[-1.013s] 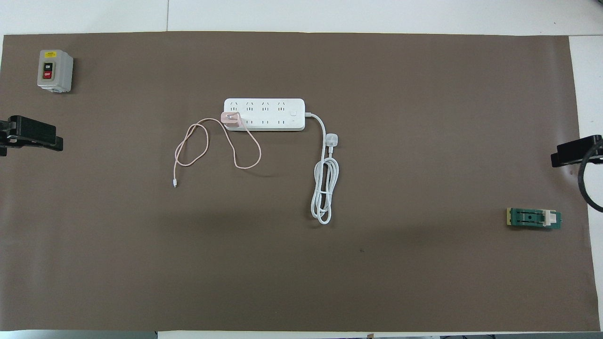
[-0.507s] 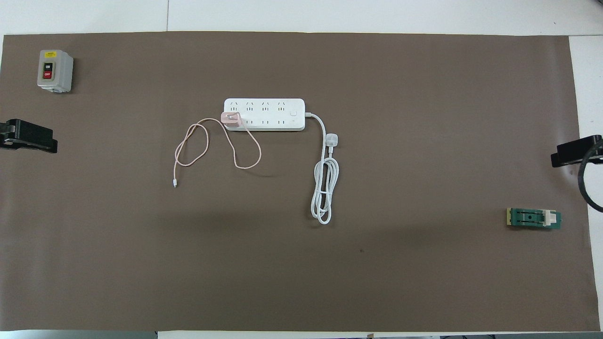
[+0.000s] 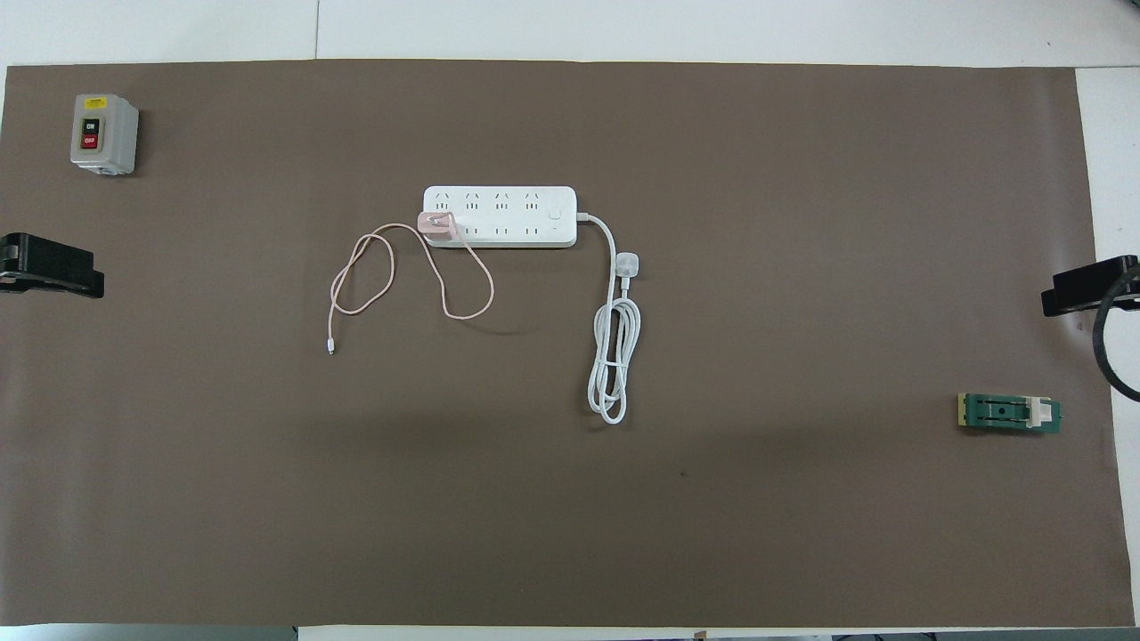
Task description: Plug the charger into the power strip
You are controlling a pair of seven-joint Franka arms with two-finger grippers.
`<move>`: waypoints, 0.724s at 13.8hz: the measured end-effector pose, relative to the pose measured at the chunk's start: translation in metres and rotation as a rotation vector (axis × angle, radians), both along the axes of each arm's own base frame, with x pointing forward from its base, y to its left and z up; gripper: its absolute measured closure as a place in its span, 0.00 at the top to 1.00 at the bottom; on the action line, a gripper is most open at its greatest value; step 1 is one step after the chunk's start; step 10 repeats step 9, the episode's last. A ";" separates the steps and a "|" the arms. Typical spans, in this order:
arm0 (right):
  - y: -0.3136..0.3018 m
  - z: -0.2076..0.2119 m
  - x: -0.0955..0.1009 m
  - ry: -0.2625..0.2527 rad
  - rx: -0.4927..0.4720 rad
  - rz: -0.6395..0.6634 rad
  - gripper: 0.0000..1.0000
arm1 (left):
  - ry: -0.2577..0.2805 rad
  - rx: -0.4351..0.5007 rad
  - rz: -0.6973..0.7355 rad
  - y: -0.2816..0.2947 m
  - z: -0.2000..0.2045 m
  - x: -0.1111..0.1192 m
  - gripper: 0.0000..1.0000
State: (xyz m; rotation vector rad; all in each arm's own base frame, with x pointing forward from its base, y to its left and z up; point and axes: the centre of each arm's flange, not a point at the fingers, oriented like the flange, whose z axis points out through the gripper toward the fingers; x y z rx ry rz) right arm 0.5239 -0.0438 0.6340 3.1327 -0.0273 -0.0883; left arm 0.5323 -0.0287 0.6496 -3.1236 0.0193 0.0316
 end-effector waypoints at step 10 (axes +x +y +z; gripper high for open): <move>0.000 0.000 0.000 0.000 0.000 0.000 1.00 | 0.020 -0.031 0.018 -0.004 -0.003 -0.002 1.00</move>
